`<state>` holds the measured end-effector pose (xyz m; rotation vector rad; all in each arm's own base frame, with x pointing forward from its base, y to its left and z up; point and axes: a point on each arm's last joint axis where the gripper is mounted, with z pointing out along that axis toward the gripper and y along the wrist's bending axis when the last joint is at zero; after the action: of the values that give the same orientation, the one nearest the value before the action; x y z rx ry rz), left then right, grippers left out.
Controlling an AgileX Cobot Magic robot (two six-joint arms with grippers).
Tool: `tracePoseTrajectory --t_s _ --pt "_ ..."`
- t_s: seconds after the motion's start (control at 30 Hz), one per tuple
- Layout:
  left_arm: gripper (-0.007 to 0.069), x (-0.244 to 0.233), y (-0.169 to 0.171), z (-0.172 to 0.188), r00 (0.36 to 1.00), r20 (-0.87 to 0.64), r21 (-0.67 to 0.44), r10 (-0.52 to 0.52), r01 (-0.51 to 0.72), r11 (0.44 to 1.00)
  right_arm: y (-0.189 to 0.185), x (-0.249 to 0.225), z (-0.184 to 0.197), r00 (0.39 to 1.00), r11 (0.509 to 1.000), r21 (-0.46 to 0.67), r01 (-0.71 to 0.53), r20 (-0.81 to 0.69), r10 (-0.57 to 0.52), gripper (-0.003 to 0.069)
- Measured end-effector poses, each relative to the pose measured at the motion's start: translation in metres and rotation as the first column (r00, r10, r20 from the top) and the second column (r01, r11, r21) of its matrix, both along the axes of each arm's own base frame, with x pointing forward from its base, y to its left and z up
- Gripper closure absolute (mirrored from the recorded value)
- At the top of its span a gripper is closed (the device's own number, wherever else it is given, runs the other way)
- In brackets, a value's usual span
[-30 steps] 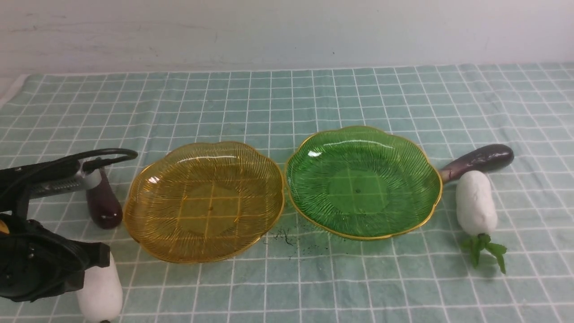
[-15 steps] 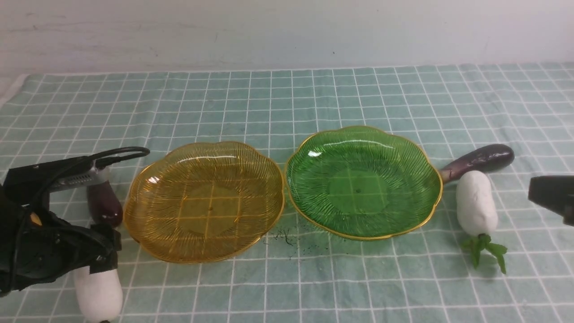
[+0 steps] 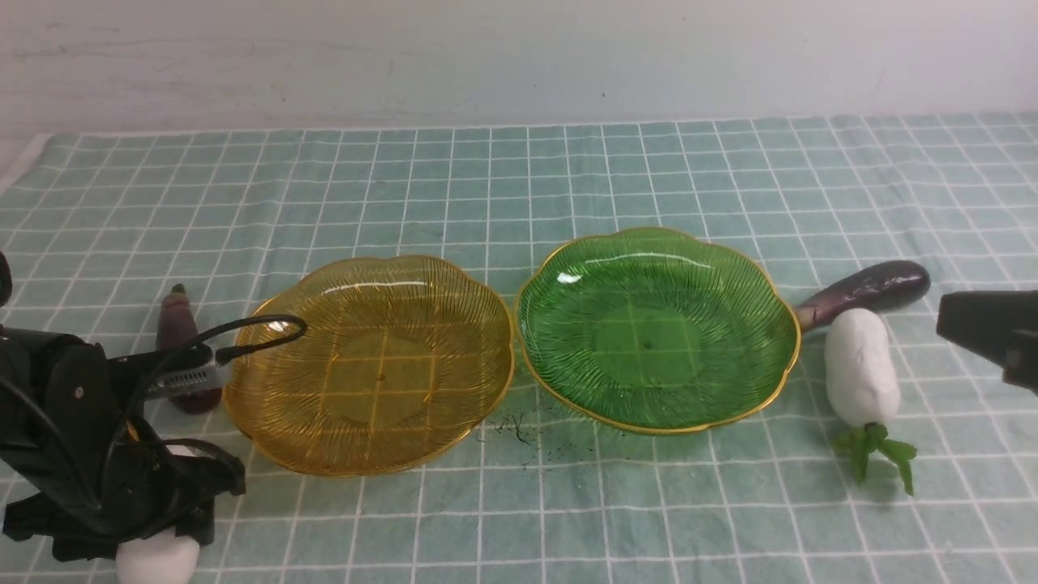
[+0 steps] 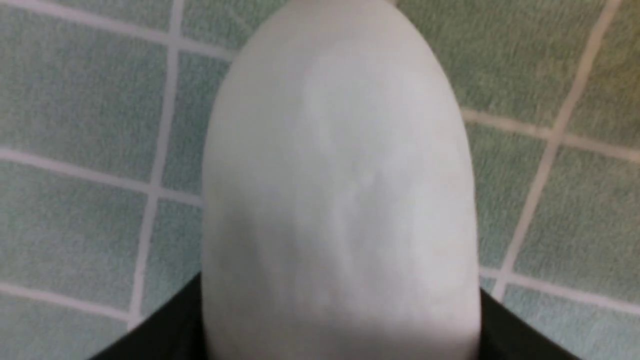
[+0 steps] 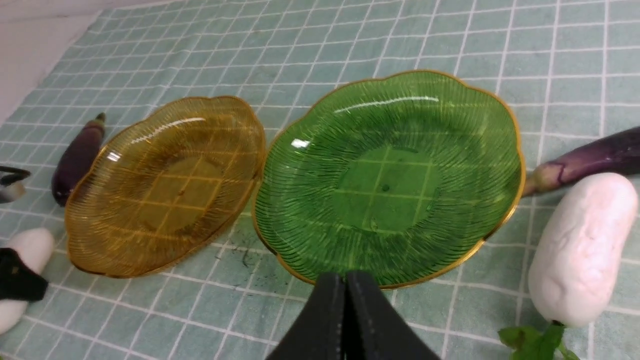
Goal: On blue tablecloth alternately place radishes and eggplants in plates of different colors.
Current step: 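Pick up the white radish and place it in the left plate, then place the white radish onto the plate beside the other radish with the right gripper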
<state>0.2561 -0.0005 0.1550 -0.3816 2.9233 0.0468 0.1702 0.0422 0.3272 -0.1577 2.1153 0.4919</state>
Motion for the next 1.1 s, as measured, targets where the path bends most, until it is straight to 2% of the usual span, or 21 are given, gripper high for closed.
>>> tracePoseTrajectory --t_s 0.13,0.17,0.23,0.27,0.33,0.43,0.47,0.53,0.63,0.67,0.73,0.83,0.87,0.97,1.1 --pt "0.0179 -0.004 0.0 0.027 1.0 0.016 0.007 -0.02 0.02 1.0 -0.011 0.019 -0.006 0.992 0.996 -0.029 0.082 -0.095 -0.084 0.0673" --pt "0.0179 -0.002 -0.004 0.049 0.995 0.08 0.009 -0.054 0.053 0.999 -0.019 0.031 -0.011 0.979 0.99 -0.053 0.13 -0.152 -0.137 0.0673" --pt "0.0179 0.0 -0.01 0.071 0.981 0.163 0.008 -0.1 0.1 0.995 -0.024 0.039 -0.014 0.969 0.985 -0.075 0.156 -0.184 -0.167 0.0673" --pt "0.0179 0.002 -0.018 0.092 0.957 0.252 0.003 -0.143 0.148 0.989 -0.03 0.049 -0.018 0.955 0.978 -0.095 0.184 -0.22 -0.201 0.0673" --pt "0.0179 0.009 -0.03 0.122 0.905 0.393 -0.026 -0.162 0.188 0.982 -0.035 0.066 -0.027 0.938 0.972 -0.133 0.196 -0.263 -0.225 0.0661" --pt "0.0179 0.019 -0.04 0.138 0.869 0.471 -0.065 -0.15 0.204 0.977 -0.036 0.08 -0.035 0.926 0.97 -0.147 0.192 -0.301 -0.229 0.0643" --pt "0.0179 0.028 -0.046 0.141 0.856 0.494 -0.079 -0.15 0.215 0.973 -0.037 0.094 -0.043 0.914 0.971 -0.152 0.185 -0.335 -0.227 0.0604" --pt "0.0179 0.036 -0.048 0.141 0.854 0.497 -0.079 -0.155 0.223 0.972 -0.037 0.107 -0.053 0.905 0.972 -0.164 0.168 -0.365 -0.218 0.0561" --pt "0.0179 0.063 -0.053 0.122 0.873 0.453 -0.072 -0.181 0.238 0.969 -0.037 0.135 -0.075 0.887 0.973 -0.189 0.131 -0.416 -0.2 0.0405" --pt "0.0179 0.065 -0.054 0.118 0.878 0.442 -0.073 -0.183 0.238 0.969 -0.037 0.138 -0.078 0.884 0.973 -0.191 0.127 -0.424 -0.199 0.0396" --pt "0.0179 0.082 -0.056 0.097 0.902 0.388 -0.077 -0.189 0.236 0.969 -0.038 0.155 -0.095 0.863 0.973 -0.192 0.124 -0.462 -0.202 0.0251" --pt "0.0179 0.096 -0.058 0.077 0.92 0.34 -0.08 -0.194 0.234 0.969 -0.038 0.172 -0.115 0.839 0.975 -0.18 0.133 -0.503 -0.207 0.0129" --pt "0.0179 0.098 -0.059 0.075 0.922 0.335 -0.081 -0.194 0.233 0.969 -0.038 0.173 -0.114 0.839 0.975 -0.18 0.134 -0.504 -0.208 0.0129" --pt "0.017 0.11 -0.061 0.061 0.934 0.304 -0.093 -0.185 0.222 0.97 -0.038 0.185 -0.133 0.814 0.975 -0.18 0.13 -0.542 -0.209 0.0048" --pt "0.0055 0.114 -0.062 0.052 0.942 0.282 -0.1 -0.182 0.218 0.971 -0.039 0.193 -0.16 0.78 0.975 -0.182 0.128 -0.589 -0.213 0.0032"
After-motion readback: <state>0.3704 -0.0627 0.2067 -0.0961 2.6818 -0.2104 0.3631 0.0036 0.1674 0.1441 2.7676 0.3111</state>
